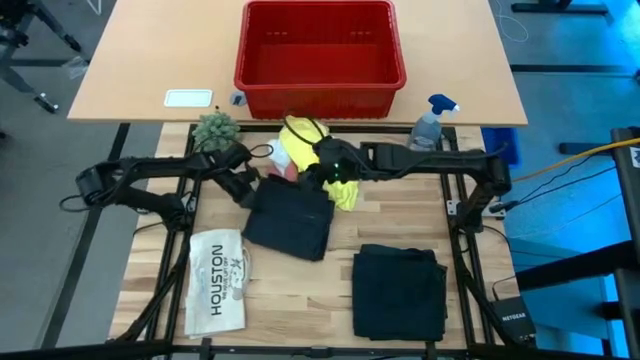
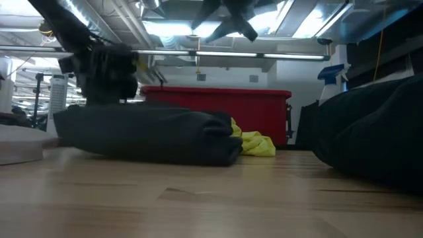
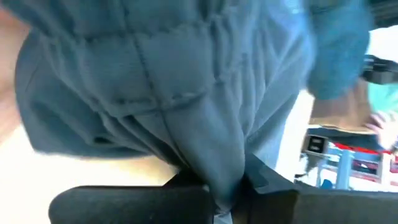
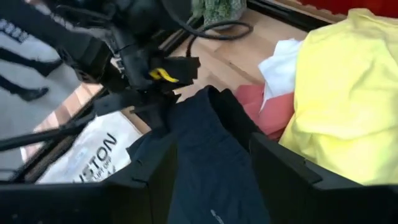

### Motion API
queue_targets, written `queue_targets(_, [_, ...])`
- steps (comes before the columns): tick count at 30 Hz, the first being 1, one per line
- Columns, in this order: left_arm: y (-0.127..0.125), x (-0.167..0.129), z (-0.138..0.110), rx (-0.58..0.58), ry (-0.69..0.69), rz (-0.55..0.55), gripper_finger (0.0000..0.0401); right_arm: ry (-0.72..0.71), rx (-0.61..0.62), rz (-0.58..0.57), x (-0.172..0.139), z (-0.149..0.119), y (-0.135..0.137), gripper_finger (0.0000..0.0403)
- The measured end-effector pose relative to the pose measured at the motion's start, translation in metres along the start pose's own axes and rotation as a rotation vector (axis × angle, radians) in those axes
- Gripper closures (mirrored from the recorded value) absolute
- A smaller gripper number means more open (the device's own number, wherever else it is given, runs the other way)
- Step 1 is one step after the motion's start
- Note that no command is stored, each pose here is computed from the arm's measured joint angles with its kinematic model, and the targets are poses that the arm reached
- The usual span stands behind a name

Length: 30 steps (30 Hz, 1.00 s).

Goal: Fold laundry
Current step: Stack the dark blue short on top of the black jean

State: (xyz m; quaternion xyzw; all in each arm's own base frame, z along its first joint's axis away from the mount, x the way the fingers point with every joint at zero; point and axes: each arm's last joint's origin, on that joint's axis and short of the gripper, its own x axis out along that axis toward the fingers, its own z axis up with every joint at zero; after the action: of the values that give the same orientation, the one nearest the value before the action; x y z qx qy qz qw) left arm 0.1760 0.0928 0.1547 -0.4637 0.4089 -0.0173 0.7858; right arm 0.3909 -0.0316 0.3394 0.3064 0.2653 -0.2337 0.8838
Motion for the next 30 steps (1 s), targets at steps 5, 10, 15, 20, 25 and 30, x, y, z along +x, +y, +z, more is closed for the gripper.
queue_targets(5, [-0.02, -0.018, -0.002, 0.07, -0.07, -0.101, 0.0398, -0.039, 0.029, -0.023, -0.003, -0.006, 0.008, 0.0207])
queue_targets(10, [-0.034, -0.03, -0.003, 0.108, -0.139, -0.156, 0.0399, -0.09, 0.056, 0.016, -0.006, -0.001, 0.012, 0.0207])
queue_targets(15, [-0.04, -0.036, -0.005, 0.116, -0.156, -0.187, 0.0399, -0.112, 0.055, 0.041, -0.007, 0.002, 0.014, 0.0207])
queue_targets(20, [-0.048, -0.042, -0.002, 0.145, -0.202, -0.251, 0.0399, -0.122, 0.058, 0.055, -0.009, 0.003, 0.015, 0.0207])
queue_targets(25, [-0.06, -0.05, 0.005, 0.179, -0.256, -0.342, 0.0399, -0.171, 0.069, 0.092, -0.021, 0.01, 0.018, 0.0207])
queue_targets(30, [-0.07, -0.056, 0.011, 0.2, -0.305, -0.416, 0.0399, -0.231, 0.067, 0.128, -0.036, 0.018, 0.02, 0.0207])
